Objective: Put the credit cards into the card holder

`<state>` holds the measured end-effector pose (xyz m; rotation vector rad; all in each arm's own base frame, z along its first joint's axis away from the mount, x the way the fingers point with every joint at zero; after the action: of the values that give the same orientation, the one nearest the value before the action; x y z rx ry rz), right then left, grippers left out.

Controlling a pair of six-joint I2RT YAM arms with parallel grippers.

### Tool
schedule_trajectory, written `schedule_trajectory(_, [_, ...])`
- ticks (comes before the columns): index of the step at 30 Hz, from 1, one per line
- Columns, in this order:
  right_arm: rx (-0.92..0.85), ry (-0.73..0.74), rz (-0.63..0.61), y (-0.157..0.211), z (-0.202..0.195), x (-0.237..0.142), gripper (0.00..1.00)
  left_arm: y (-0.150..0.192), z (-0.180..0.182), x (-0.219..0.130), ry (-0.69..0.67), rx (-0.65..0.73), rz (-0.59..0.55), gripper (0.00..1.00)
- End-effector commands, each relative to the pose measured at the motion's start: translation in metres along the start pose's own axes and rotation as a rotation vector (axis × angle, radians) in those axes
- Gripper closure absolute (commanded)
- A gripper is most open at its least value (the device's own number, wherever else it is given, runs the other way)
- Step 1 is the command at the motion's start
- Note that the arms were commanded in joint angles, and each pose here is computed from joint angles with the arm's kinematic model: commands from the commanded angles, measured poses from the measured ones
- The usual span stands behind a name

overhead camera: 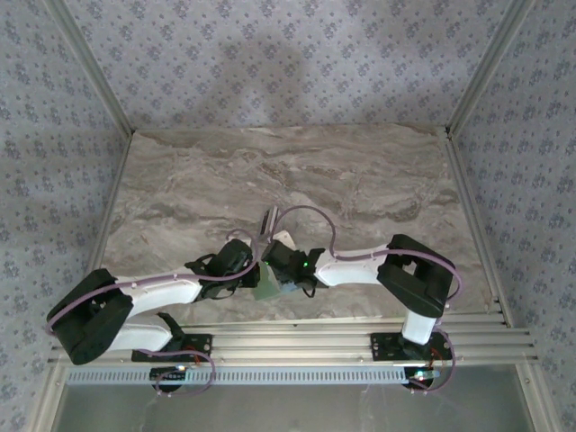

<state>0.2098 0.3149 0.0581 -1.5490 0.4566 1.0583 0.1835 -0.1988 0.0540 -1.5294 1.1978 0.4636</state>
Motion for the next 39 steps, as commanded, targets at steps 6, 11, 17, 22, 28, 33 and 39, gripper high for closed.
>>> schedule_trajectory(6, [-0.009,0.013,0.073,0.020,-0.007,0.004,0.90,0.013,0.013,0.004,-0.046,0.002,0.042,0.93])
schedule_trajectory(11, [-0.027,-0.028,0.040,-0.003,0.008,-0.011,0.98,0.014,0.012,0.006,-0.038,-0.010,0.044,0.94])
schedule_trajectory(17, [-0.025,-0.143,0.064,-0.011,0.031,-0.017,0.82,0.015,0.014,0.006,-0.044,-0.024,0.035,0.94])
schedule_trajectory(22, [0.019,-0.274,0.075,-0.012,0.044,-0.026,0.68,0.016,0.015,0.007,-0.047,-0.033,0.032,0.95])
schedule_trajectory(28, [0.058,-0.406,0.097,-0.003,0.049,-0.037,0.60,0.017,0.017,0.007,-0.052,-0.042,0.024,0.95])
schedule_trajectory(33, [0.074,-0.443,0.112,0.011,0.049,-0.041,0.57,0.016,0.017,0.007,-0.052,-0.048,0.020,0.95])
schedule_trajectory(39, [0.105,-0.482,0.140,0.029,0.049,-0.040,0.56,0.015,0.018,0.004,-0.057,-0.051,0.013,0.95])
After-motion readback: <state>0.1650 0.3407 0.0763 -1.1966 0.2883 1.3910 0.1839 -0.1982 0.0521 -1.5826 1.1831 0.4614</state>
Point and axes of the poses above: each hand's point on the last joint's axis, 136 mm out from that joint toward the fingers, its own x axis out along the fingers, its own z axis along the line the jaws close on, y = z × x, the point moved 4 cm from there along -x, back along the fingers, and after that the axes turned 8 degrees about x, right-handed, at the moved point
